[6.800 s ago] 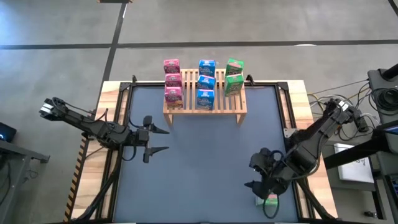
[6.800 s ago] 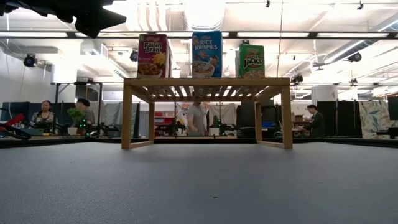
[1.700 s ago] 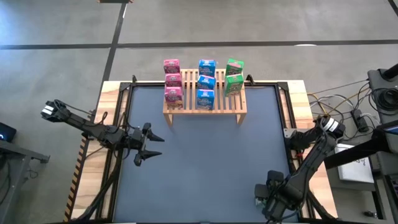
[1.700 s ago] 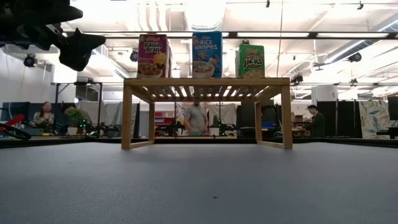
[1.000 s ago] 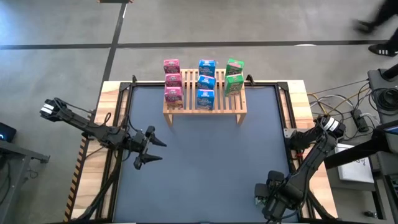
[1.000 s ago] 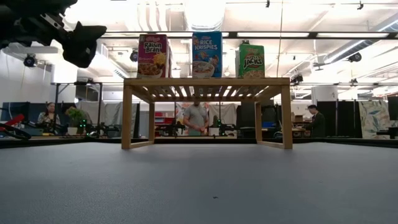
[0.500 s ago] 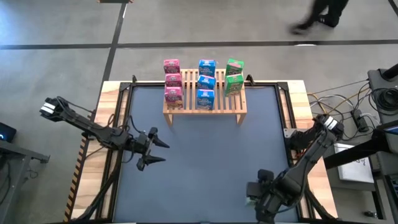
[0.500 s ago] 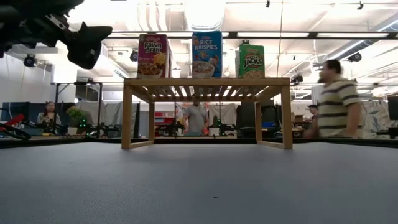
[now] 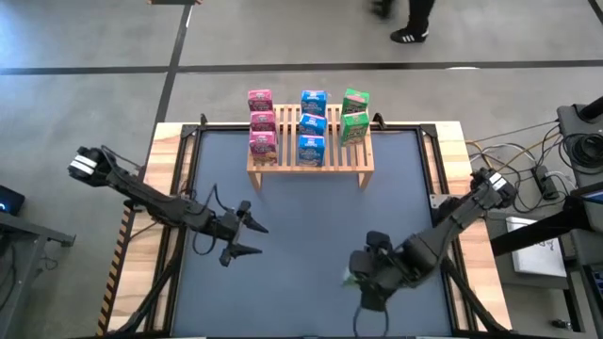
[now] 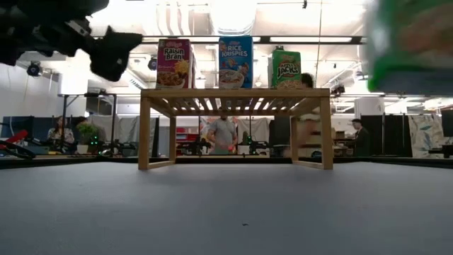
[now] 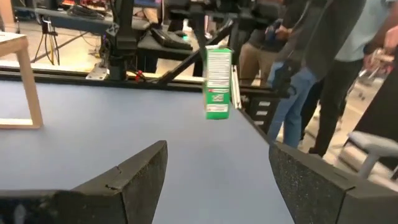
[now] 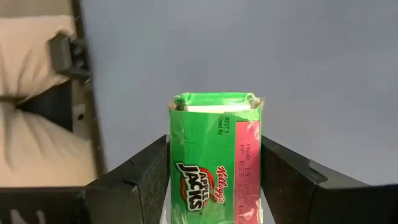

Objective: Stack cereal on shelf
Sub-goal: Put the green cereal box on the shelf aligned with the other green cereal boxes

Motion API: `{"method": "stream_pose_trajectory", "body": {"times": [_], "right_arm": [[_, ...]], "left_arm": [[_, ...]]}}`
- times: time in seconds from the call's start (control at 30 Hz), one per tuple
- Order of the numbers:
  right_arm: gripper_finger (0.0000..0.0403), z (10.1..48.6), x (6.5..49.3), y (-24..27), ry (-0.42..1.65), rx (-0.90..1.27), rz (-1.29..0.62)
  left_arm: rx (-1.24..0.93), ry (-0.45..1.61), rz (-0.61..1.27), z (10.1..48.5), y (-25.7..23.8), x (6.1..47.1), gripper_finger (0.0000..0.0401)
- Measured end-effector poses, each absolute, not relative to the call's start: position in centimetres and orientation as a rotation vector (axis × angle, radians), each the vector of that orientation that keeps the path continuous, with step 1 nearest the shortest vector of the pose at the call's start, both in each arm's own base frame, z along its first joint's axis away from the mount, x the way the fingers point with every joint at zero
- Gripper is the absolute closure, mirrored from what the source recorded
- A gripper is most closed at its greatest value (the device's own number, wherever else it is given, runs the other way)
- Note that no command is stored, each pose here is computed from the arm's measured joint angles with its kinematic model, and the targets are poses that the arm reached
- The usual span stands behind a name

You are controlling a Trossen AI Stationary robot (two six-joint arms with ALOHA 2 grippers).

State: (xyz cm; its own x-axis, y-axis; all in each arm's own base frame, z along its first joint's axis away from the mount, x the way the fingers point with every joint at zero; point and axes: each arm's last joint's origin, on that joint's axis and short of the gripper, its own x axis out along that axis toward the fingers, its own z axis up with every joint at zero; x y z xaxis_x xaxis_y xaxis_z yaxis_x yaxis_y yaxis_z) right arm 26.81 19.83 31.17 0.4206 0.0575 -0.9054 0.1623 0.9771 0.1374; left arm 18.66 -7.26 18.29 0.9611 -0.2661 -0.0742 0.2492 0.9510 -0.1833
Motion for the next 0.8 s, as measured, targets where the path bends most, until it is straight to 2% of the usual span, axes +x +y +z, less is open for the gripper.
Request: {"method": "stream_pose_trajectory", "body": {"times": [0.23, 0.33, 0.57, 0.67, 0.8], "right_arm": [[0.0196, 31.1, 28.8, 16.8, 1.129, 0.212, -0.123], [0.0196, 31.2, 29.5, 15.7, 1.117, 0.204, -0.14], [0.0196, 31.3, 30.3, 14.6, 1.074, 0.192, -0.161], [0.0196, 31.4, 30.5, 14.7, 1.053, 0.172, -0.144], [0.0196, 31.5, 30.7, 14.7, 1.035, 0.171, -0.141]], "left_arm": [[-0.073, 0.133, -0.258, 19.1, -9.2, 23.2, 0.0136], [-0.024, 0.127, -0.198, 19.5, -10.0, 25.6, 0.0136], [0.004, 0.171, -0.189, 18.4, -11.7, 29.9, 0.0135], [-0.026, 0.188, -0.188, 17.9, -12.2, 31.2, 0.0124], [-0.079, 0.182, -0.206, 18.0, -12.6, 33.0, 0.0089]]}}
